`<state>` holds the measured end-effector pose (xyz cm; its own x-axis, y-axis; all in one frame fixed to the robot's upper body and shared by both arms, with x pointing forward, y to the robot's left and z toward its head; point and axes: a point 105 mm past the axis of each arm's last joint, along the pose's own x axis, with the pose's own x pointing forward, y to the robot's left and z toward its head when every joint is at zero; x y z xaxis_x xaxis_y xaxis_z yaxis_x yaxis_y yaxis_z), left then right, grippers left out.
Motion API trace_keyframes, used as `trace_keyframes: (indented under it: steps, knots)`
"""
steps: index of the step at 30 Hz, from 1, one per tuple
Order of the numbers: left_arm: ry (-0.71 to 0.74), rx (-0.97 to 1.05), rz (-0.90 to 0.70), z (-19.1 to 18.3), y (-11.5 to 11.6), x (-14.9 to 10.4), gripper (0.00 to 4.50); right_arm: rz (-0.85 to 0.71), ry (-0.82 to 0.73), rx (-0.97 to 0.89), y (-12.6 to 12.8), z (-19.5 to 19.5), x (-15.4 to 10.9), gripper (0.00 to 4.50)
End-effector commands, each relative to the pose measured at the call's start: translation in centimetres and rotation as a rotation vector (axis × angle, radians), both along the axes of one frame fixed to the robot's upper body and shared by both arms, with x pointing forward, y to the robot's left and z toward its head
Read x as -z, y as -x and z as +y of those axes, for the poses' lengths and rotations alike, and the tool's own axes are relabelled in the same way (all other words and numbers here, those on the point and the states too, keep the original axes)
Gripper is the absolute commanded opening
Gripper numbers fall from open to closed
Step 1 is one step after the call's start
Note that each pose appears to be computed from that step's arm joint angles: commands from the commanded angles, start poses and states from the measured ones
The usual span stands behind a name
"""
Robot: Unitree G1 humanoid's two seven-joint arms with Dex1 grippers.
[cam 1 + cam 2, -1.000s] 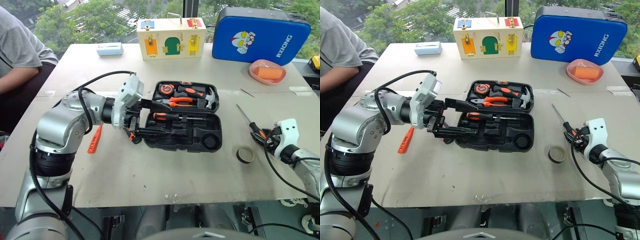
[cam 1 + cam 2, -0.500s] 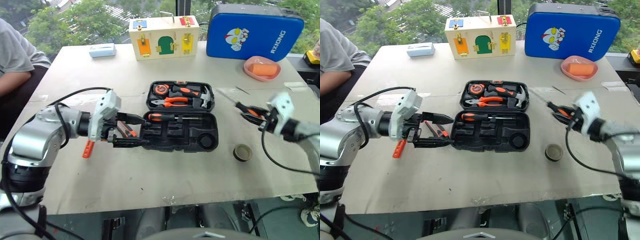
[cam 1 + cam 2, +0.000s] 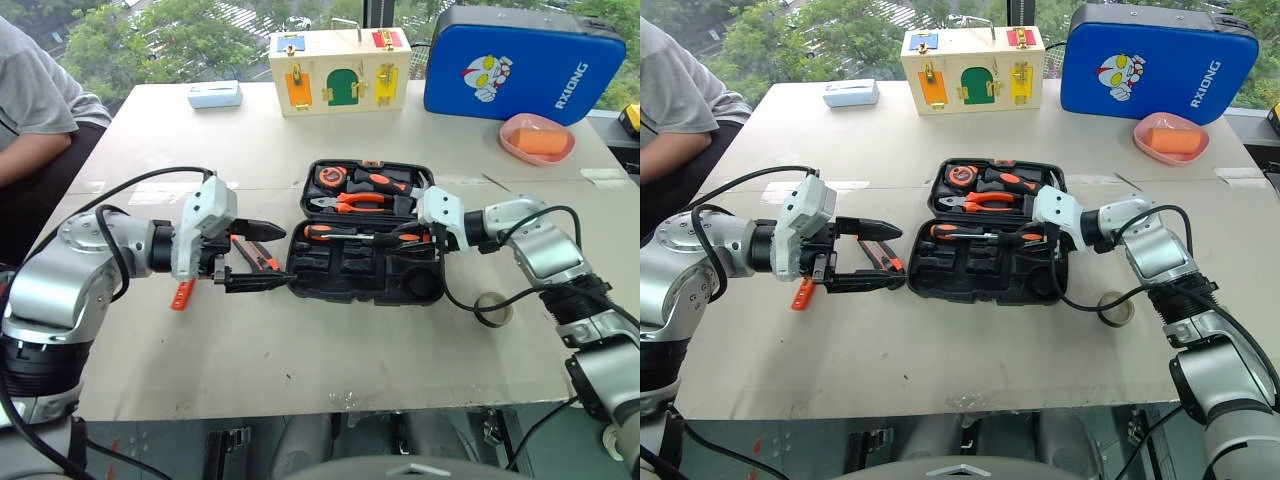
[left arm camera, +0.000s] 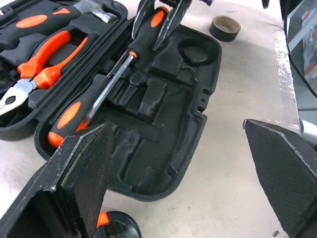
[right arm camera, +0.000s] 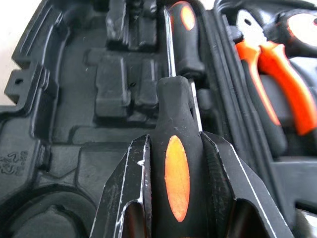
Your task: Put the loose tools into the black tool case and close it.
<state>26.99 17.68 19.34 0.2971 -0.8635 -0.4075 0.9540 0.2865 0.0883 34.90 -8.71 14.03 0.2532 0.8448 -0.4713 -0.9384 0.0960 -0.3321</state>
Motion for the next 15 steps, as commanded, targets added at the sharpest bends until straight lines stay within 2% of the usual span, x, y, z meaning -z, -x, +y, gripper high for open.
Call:
trace_keyframes:
  steps: [1, 10, 15]
  knots:
    - [-0.002, 0.02, -0.055, -0.4, 0.1, -1.0, 4.5, -0.07, 0.003, -0.027, -0.2, 0.1, -1.0, 0.56]
    - [-0.005, 0.026, -0.067, -0.6, -0.1, -1.1, 4.5, -0.077, 0.011, -0.076, 0.5, 0.1, -0.8, 0.56]
    - [-0.005, 0.031, -0.069, -0.7, -0.1, -1.1, 4.5, -0.052, 0.035, -0.021, -0.1, -0.3, 0.0, 0.56]
